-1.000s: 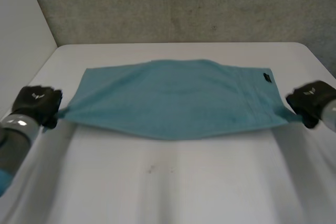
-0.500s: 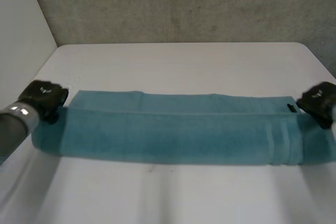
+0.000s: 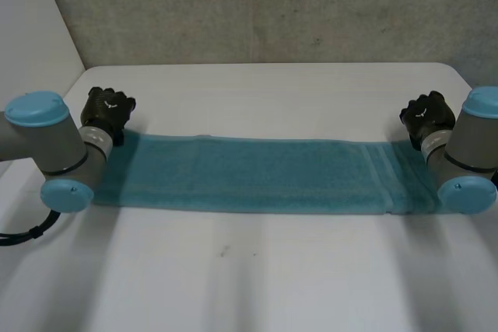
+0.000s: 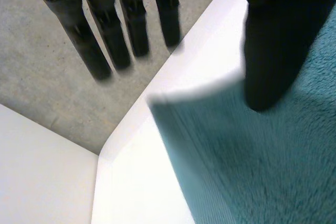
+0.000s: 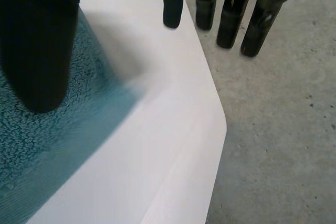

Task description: Fold the laundry

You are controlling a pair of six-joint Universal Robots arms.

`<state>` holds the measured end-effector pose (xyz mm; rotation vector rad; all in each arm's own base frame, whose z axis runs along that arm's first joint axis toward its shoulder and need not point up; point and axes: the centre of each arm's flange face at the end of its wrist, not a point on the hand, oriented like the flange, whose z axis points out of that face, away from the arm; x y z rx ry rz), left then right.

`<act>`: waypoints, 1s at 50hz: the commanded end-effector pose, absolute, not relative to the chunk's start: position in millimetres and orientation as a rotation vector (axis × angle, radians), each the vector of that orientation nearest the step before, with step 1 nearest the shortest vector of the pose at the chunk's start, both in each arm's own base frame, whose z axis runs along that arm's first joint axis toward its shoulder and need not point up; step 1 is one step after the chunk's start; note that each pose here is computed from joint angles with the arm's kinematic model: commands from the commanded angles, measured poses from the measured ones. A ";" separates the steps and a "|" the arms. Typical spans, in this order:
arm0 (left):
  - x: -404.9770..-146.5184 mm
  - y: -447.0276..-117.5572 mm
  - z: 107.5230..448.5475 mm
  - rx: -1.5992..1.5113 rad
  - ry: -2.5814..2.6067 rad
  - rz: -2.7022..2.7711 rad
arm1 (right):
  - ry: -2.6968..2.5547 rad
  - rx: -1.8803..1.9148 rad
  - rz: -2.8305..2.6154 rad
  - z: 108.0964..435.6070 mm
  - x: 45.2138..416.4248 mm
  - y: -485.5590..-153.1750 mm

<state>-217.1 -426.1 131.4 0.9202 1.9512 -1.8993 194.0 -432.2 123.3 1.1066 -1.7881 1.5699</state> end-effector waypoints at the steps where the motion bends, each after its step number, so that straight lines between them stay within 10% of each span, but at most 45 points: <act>1: -223.7 -407.3 140.8 0.954 1.932 -1.913 | -1.859 0.916 1.699 154.4 185.7 -423.0; 11: -214.8 -371.0 171.1 0.934 1.943 -1.923 | -2.014 0.852 1.891 215.0 158.4 -372.9; 50: -215.8 -307.0 186.2 0.727 2.228 -2.067 | -2.468 0.904 1.686 126.3 80.7 -364.4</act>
